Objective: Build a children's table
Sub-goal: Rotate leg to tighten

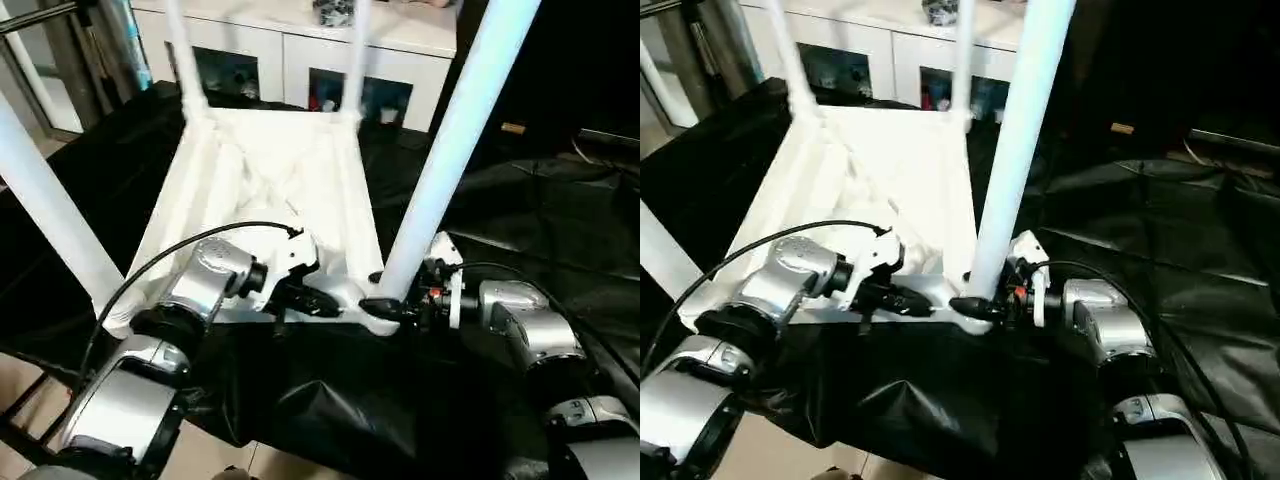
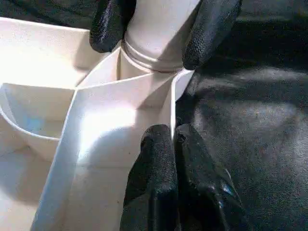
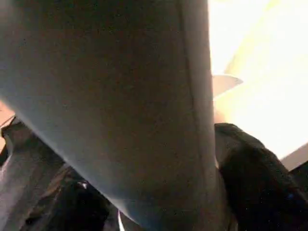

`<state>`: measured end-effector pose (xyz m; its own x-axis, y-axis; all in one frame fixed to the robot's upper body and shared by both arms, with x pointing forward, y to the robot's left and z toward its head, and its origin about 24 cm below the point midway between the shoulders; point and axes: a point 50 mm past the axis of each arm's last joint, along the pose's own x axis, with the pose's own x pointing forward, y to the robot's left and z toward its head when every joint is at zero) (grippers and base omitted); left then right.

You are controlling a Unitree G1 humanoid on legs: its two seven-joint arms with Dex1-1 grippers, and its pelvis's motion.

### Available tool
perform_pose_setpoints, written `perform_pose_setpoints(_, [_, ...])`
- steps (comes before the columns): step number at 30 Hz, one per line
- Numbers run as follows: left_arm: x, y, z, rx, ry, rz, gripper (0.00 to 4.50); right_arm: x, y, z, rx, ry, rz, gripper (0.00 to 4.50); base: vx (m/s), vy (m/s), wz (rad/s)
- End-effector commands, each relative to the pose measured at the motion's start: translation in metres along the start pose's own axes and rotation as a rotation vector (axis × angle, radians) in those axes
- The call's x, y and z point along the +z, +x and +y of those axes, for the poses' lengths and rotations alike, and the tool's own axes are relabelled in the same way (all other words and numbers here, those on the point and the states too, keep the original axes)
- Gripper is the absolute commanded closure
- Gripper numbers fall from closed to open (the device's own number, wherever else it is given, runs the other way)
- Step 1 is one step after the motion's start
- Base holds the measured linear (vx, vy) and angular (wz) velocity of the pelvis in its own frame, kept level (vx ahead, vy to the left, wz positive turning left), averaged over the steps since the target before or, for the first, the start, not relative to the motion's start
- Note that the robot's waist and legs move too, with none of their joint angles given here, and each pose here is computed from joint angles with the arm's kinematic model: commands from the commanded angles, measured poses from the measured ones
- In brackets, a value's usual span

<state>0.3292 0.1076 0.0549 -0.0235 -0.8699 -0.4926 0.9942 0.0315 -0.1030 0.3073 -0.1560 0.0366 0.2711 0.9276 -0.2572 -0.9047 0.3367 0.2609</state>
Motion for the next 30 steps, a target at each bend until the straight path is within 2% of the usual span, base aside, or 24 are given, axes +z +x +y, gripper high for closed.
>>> perform_pose_setpoints(1, [0.013, 0.01, -0.003, -0.052, 0.047, -0.033, 4.5, -0.007, 0.009, 0.01, 0.093, 0.036, 0.03, 1.67, 0.0, 0.0, 0.0])
perform_pose_setpoints(6, [0.012, 0.011, -0.001, -0.002, 0.04, -0.038, 4.5, -0.008, 0.013, 0.009, 0.047, 0.046, 0.016, 1.73, 0.0, 0.0, 0.0])
perform_pose_setpoints(9, [0.017, 0.017, 0.005, 0.091, 0.015, -0.054, 4.5, -0.009, 0.023, 0.003, -0.095, 0.055, -0.018, 1.76, 0.0, 0.0, 0.0])
perform_pose_setpoints(12, [0.022, 0.026, 0.013, 0.213, -0.017, -0.065, 4.5, -0.011, 0.035, -0.009, -0.307, 0.11, -0.038, 1.82, 0.0, 0.0, 0.0])
perform_pose_setpoints(13, [0.022, 0.026, 0.013, 0.215, -0.017, -0.065, 4.5, -0.011, 0.035, -0.009, -0.31, 0.111, -0.039, 1.85, 0.0, 0.0, 0.0])
perform_pose_setpoints(15, [0.027, 0.034, 0.017, 0.289, -0.041, -0.074, 4.5, -0.012, 0.046, -0.014, -0.432, 0.158, -0.047, 1.88, 0.0, 0.0, 0.0])
perform_pose_setpoints(20, [0.037, 0.048, 0.018, 0.362, -0.063, -0.097, 4.5, -0.012, 0.064, -0.014, -0.539, 0.218, -0.055, 1.91, 0.0, 0.0, 0.0])
perform_pose_setpoints(22, [0.041, 0.054, 0.017, 0.37, -0.064, -0.111, 4.5, -0.01, 0.073, -0.01, -0.525, 0.187, -0.061, 1.91, 0.0, 0.0, 0.0])
perform_pose_setpoints(23, [0.041, 0.056, 0.017, 0.369, -0.063, -0.113, 4.5, -0.009, 0.075, -0.009, -0.519, 0.177, -0.062, 1.46, 0.0, 0.0, 0.0])
perform_pose_setpoints(26, [0.041, 0.057, 0.015, 0.336, -0.052, -0.114, 4.5, -0.007, 0.072, -0.01, -0.496, 0.174, -0.073, 1.3, 0.0, 0.0, 0.0])
perform_pose_setpoints(29, [0.04, 0.056, 0.013, 0.314, -0.045, -0.112, 4.5, -0.006, 0.069, -0.011, -0.483, 0.162, -0.071, 0.9, 0.0, 0.0, 0.0])
perform_pose_setpoints(30, [0.036, 0.054, 0.012, 0.291, -0.04, -0.105, 4.5, -0.006, 0.064, -0.011, -0.443, 0.116, -0.056, 0.86, 0.0, 0.0, 0.0])
